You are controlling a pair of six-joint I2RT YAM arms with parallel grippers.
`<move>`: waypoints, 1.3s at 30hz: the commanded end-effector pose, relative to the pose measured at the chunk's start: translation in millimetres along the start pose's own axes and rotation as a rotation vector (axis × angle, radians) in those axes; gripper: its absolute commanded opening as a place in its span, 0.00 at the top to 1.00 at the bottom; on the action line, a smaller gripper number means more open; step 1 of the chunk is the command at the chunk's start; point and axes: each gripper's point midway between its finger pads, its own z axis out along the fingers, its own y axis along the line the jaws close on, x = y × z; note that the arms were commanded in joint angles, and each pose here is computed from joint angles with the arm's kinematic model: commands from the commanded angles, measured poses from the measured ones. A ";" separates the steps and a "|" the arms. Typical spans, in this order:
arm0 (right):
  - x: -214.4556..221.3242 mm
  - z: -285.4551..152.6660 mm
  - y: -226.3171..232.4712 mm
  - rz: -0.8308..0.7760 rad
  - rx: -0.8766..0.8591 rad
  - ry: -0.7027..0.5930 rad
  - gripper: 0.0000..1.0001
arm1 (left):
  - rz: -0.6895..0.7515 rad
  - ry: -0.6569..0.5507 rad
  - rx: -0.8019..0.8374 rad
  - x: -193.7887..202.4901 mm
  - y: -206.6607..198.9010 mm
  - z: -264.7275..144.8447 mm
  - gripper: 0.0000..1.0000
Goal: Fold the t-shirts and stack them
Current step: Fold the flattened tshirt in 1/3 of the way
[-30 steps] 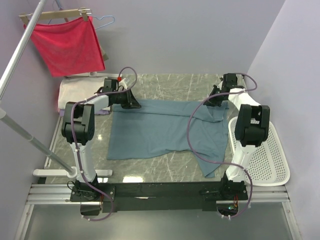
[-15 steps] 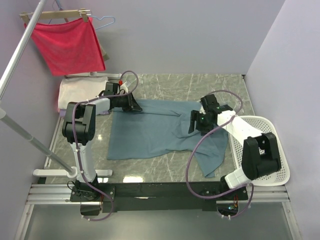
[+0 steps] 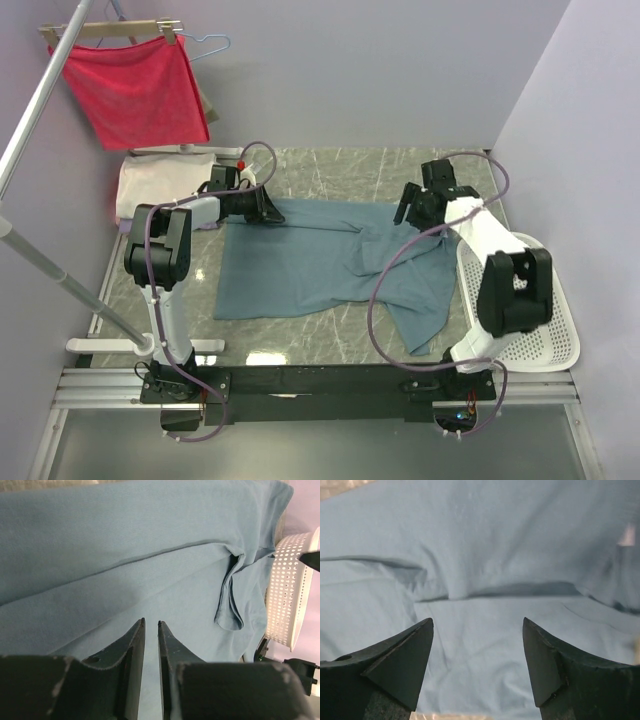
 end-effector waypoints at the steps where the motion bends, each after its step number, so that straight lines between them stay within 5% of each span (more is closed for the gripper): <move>1: -5.1 23.5 13.0 -0.011 -0.041 0.051 0.24 | 0.043 -0.015 0.031 -8.3 -12.6 -2.1 0.79; 26: 20.8 62.9 -16.5 -0.035 0.216 0.168 0.36 | 0.026 0.037 0.010 1.3 2.1 6.4 0.80; 30: 20.0 63.9 -15.9 -0.033 0.217 0.169 0.46 | 0.026 0.044 0.014 2.9 3.4 7.7 0.80; 39: 25.2 66.1 -16.3 -0.037 0.215 0.179 0.86 | 0.022 0.061 0.017 8.1 7.0 9.9 0.81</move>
